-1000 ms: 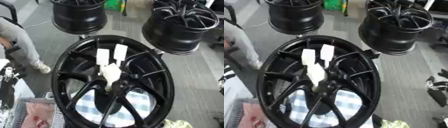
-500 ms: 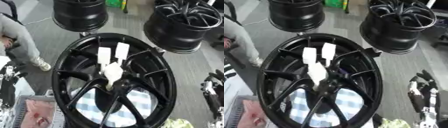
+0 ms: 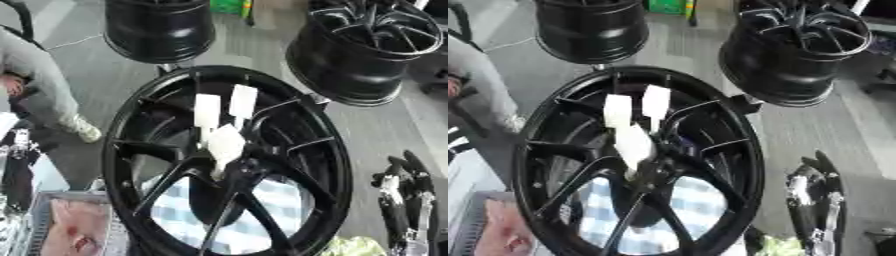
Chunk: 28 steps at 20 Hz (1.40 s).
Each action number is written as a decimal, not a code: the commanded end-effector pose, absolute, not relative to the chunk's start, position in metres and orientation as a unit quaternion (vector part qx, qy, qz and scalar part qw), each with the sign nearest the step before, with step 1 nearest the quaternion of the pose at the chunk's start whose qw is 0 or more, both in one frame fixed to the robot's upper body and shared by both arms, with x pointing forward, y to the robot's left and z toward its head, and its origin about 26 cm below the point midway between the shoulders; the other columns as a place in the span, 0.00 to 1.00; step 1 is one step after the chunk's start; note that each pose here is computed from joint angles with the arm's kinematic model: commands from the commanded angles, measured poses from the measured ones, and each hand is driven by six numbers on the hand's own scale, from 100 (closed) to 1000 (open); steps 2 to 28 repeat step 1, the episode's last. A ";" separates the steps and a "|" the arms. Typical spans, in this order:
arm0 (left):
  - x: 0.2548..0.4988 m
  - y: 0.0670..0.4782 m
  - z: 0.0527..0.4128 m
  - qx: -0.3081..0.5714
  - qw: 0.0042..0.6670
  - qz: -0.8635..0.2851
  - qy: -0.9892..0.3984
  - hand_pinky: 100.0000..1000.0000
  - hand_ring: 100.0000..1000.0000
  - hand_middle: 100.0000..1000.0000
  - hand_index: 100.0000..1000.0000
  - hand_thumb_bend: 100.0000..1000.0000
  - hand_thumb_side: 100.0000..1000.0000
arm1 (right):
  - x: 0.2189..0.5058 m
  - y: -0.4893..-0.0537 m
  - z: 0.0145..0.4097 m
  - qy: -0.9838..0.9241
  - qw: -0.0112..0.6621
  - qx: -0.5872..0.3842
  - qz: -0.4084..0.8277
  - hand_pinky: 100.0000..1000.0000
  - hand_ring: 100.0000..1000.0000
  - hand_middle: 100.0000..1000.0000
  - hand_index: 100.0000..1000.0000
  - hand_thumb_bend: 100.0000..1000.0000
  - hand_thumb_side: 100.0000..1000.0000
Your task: Pull the pin out of the wheel hub.
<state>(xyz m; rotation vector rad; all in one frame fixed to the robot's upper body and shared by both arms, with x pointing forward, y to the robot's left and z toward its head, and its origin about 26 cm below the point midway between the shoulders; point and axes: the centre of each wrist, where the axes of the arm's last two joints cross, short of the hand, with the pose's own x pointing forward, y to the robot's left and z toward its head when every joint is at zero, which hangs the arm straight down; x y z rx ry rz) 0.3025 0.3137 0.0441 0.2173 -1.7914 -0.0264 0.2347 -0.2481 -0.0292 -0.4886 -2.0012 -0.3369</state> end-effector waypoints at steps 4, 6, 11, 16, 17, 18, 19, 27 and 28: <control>0.305 0.312 0.056 0.091 0.604 -0.018 -0.792 0.71 0.80 0.78 0.84 0.00 0.82 | 0.236 -0.246 -0.027 -0.835 0.495 -0.199 -0.134 0.40 0.46 0.65 0.85 0.00 0.47; 0.305 0.312 0.056 0.091 0.604 -0.018 -0.792 0.71 0.80 0.78 0.84 0.00 0.82 | 0.236 -0.246 -0.027 -0.835 0.495 -0.199 -0.134 0.40 0.46 0.65 0.85 0.00 0.47; 0.305 0.312 0.056 0.091 0.604 -0.018 -0.792 0.71 0.80 0.78 0.84 0.00 0.82 | 0.236 -0.246 -0.027 -0.835 0.495 -0.199 -0.134 0.40 0.46 0.65 0.85 0.00 0.47; 0.305 0.312 0.056 0.091 0.604 -0.018 -0.792 0.71 0.80 0.78 0.84 0.00 0.82 | 0.236 -0.246 -0.027 -0.835 0.495 -0.199 -0.134 0.40 0.46 0.65 0.85 0.00 0.47; 0.305 0.312 0.056 0.091 0.604 -0.018 -0.792 0.71 0.80 0.78 0.84 0.00 0.82 | 0.236 -0.246 -0.027 -0.835 0.495 -0.199 -0.134 0.40 0.46 0.65 0.85 0.00 0.47; 0.305 0.312 0.056 0.091 0.604 -0.018 -0.792 0.71 0.80 0.78 0.84 0.00 0.82 | 0.236 -0.246 -0.027 -0.835 0.495 -0.199 -0.134 0.40 0.46 0.65 0.85 0.00 0.47; 0.305 0.312 0.056 0.091 0.604 -0.018 -0.792 0.71 0.80 0.78 0.84 0.00 0.82 | 0.236 -0.246 -0.027 -0.835 0.495 -0.199 -0.134 0.40 0.46 0.65 0.85 0.00 0.47; 0.305 0.312 0.056 0.091 0.604 -0.018 -0.792 0.71 0.80 0.78 0.84 0.00 0.82 | 0.236 -0.246 -0.027 -0.835 0.495 -0.199 -0.134 0.40 0.46 0.65 0.85 0.00 0.47; 0.305 0.312 0.056 0.091 0.604 -0.018 -0.792 0.71 0.80 0.78 0.84 0.00 0.82 | 0.236 -0.246 -0.027 -0.835 0.495 -0.199 -0.134 0.40 0.46 0.65 0.85 0.00 0.47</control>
